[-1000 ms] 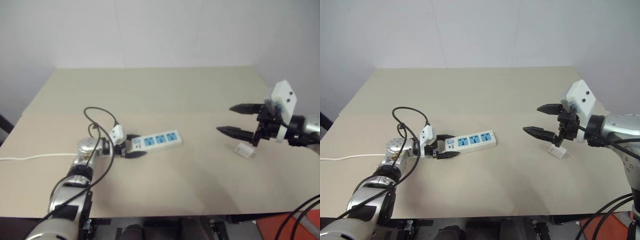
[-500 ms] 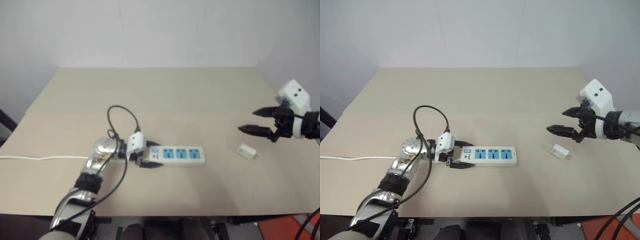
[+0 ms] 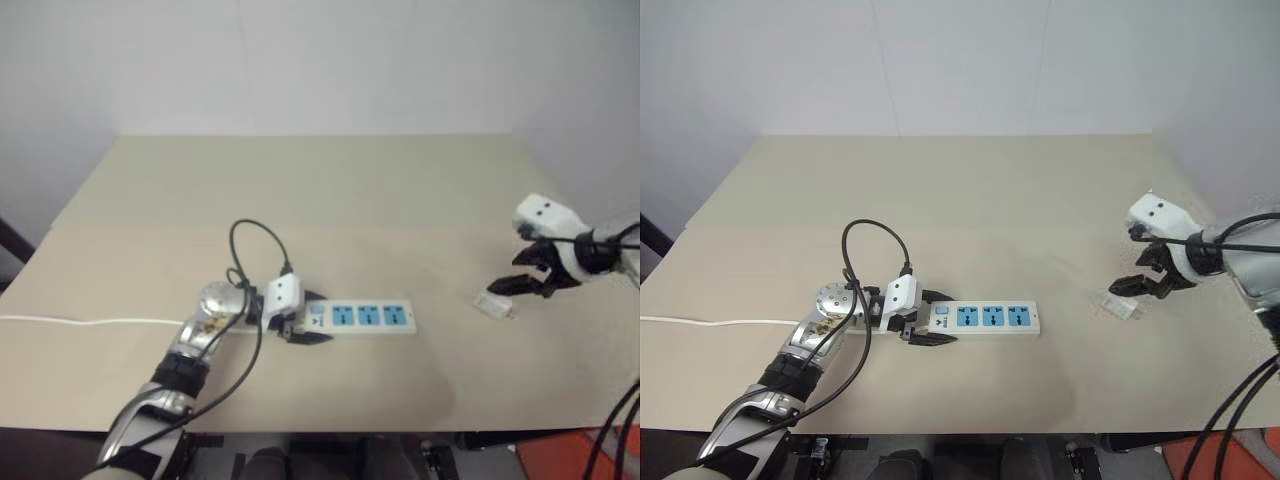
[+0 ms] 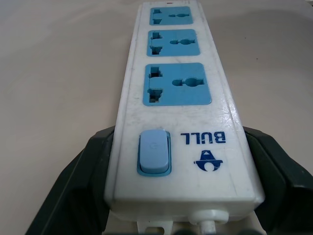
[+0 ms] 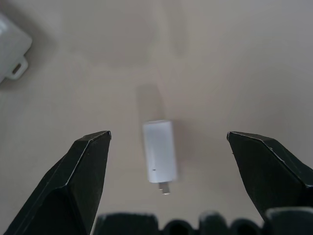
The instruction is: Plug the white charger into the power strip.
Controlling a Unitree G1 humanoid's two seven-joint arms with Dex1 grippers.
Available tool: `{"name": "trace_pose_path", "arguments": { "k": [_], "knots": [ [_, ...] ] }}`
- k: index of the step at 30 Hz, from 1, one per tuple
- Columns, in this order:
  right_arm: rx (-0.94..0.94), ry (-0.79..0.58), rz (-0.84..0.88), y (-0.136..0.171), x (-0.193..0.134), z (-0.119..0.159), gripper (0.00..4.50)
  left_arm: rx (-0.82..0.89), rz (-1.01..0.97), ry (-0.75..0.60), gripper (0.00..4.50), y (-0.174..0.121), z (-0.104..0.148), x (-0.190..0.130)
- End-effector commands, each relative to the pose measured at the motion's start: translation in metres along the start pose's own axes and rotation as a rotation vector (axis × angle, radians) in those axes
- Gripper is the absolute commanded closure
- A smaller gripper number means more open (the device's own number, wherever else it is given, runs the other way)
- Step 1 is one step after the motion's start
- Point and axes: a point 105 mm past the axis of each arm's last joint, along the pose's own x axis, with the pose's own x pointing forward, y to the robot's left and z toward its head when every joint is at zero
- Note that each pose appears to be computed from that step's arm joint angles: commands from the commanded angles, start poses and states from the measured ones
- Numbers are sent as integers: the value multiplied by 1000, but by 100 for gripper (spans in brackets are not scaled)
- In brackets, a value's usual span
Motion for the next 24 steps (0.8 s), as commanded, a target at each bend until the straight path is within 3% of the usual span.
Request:
{"name": "trace_pose_path", "arguments": {
  "k": [1,24],
  "knots": [
    [-60,35,-12,-4,2,3,0,1,-11,22,120,-5,-2,4],
    [-125,209,78,-3,48,0,0,-17,-67,40,120,-16,-5,4]
  ]
}}
